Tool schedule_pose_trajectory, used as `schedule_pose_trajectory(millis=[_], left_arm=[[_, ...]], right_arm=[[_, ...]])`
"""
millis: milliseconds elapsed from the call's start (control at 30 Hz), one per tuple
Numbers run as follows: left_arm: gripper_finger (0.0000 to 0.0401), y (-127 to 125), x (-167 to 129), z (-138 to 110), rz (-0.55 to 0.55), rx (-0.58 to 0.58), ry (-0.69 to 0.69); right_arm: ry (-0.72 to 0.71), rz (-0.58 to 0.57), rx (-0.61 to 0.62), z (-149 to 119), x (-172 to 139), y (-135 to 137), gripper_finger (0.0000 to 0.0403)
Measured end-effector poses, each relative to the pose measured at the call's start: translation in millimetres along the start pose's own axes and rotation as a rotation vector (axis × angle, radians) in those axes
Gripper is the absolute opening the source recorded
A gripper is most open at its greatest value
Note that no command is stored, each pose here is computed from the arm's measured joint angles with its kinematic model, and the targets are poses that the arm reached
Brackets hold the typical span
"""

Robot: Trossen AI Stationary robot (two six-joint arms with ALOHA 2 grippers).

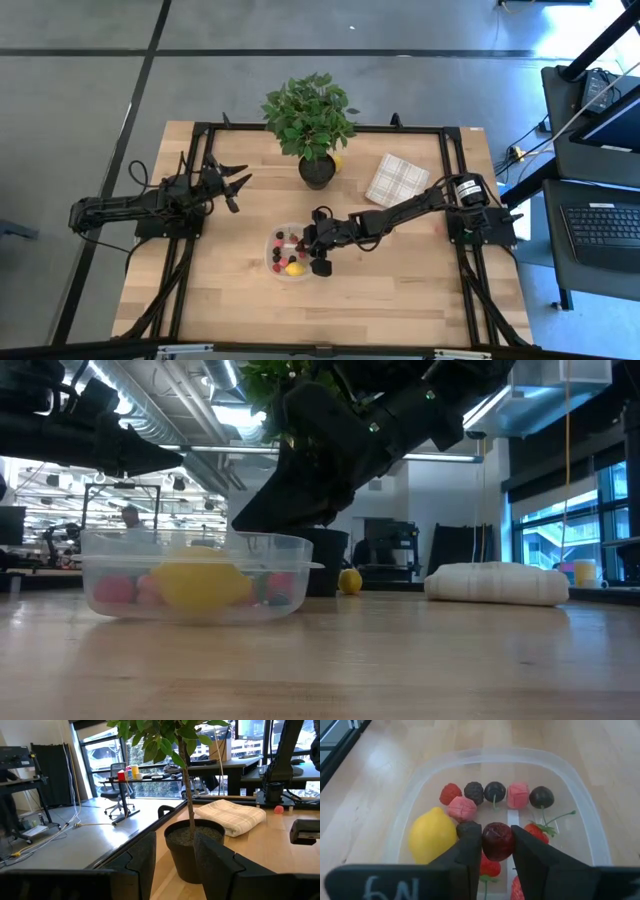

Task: Pick and placing Produce into tupperware
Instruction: Put the red cherry into the transparent bin, then put the pink peach into the transparent bin

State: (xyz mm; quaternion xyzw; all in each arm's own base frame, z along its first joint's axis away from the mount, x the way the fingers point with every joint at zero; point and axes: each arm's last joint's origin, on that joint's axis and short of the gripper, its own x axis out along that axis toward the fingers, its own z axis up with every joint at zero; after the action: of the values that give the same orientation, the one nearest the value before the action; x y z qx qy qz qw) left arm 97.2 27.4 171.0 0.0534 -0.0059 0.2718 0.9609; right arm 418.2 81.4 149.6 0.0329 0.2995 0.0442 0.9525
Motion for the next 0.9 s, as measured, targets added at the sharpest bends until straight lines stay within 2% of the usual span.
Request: schedule_pose_trajectory(millis=[400, 600, 700, 900], left_arm=[[0.0126, 0.0, 0.0, 0.1, 0.000, 0.000, 0.000], [0.0126, 0.0, 0.0, 0.0, 0.000, 0.000, 0.000], [0.0126, 0.0, 0.0, -0.1, 0.000, 0.000, 0.000], [0.0126, -0.1, 0.0, -0.9, -0.001, -0.001, 0.008]], right_arm=[[0.000, 0.000, 0.000, 0.0, 0.0, 0.0, 0.0148], [0.030, -0.003, -0.005, 1.0, -5.3, 0.3, 0.0159], [0.079, -0.012, 0.018, 8.2, -22.5, 0.4, 0.0159], [0.260, -0.061, 0.163, 19.8, -79.3, 0.5, 0.0159]])
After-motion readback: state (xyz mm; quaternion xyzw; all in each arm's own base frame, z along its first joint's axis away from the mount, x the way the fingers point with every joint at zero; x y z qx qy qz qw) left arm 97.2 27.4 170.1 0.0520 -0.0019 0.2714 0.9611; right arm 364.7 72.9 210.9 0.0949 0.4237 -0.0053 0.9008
